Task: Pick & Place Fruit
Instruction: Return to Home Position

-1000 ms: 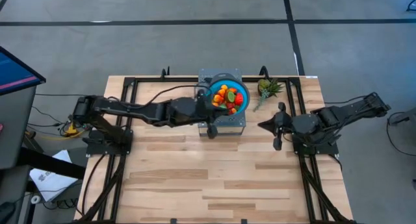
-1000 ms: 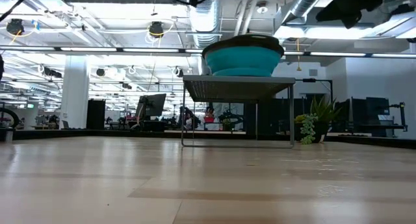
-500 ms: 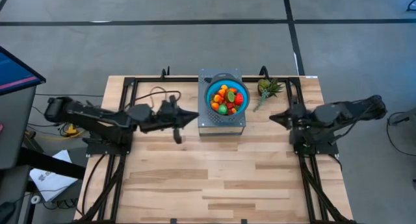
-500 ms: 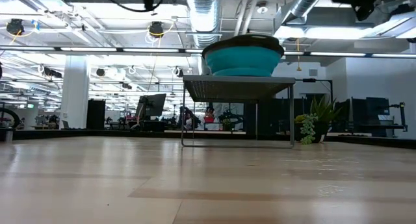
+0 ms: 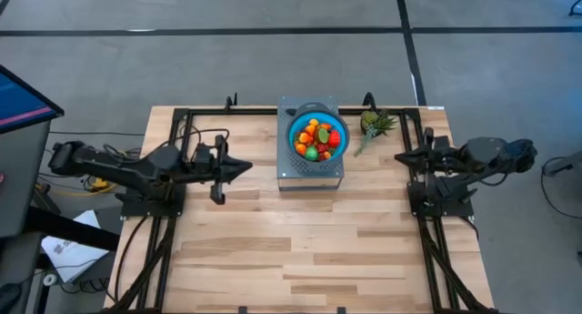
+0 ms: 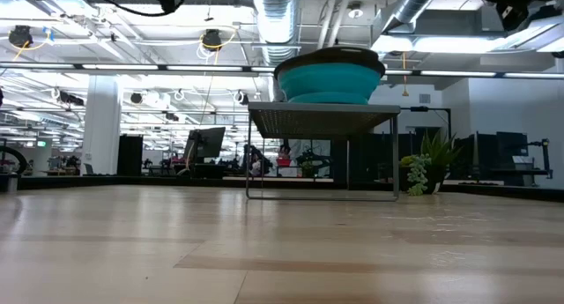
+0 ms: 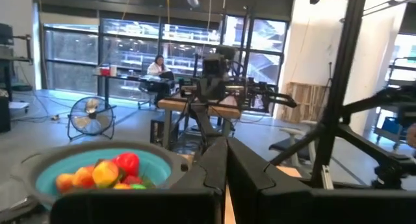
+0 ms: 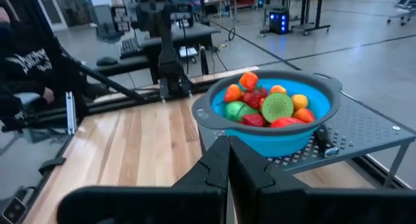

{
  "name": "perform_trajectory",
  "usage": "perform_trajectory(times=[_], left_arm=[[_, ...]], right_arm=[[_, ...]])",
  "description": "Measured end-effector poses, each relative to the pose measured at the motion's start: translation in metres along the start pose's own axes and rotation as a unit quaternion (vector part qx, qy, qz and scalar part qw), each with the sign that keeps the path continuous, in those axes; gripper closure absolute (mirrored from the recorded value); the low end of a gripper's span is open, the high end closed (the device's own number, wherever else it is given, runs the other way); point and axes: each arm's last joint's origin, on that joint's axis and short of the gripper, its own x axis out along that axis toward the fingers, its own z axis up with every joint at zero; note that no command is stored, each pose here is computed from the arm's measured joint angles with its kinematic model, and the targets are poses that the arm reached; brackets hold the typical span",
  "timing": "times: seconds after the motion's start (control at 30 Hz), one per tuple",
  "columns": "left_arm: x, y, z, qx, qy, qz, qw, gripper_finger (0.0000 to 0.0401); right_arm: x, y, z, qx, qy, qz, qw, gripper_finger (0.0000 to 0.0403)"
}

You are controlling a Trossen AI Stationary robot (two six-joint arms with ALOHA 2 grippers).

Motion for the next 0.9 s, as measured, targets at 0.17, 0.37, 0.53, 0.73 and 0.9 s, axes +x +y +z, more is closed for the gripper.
perform_trajectory(times=[0.17,0.37,0.53,0.73,0.9], left_arm=[[-0.013,0.003,-0.009,0.000,0.002,-0.005,1.000,0.0400],[-0.019,0.004,-0.009,-0.002,-0.009,-0.006,1.000,0.0400],[-0.019,0.004,-0.009,-0.001,-0.008,-0.007,1.000,0.0397],[-0.018,0.004,-0.010,0.002,-0.007,-0.007,1.000,0.0397],[-0.019,0.004,-0.008,0.037,-0.012,-0.001,0.999,0.0398]], right_arm=[[-0.007,-0.005,-0.002,-0.003,-0.009,0.000,1.000,0.0403],[-0.017,-0.011,-0.005,0.006,-0.019,0.002,1.000,0.0403],[-0.020,-0.013,-0.005,0.018,-0.026,0.004,0.999,0.0403],[-0.020,-0.013,-0.006,0.019,-0.025,0.004,0.999,0.0403],[-0.020,-0.013,-0.005,-0.010,-0.030,0.003,1.000,0.0403]])
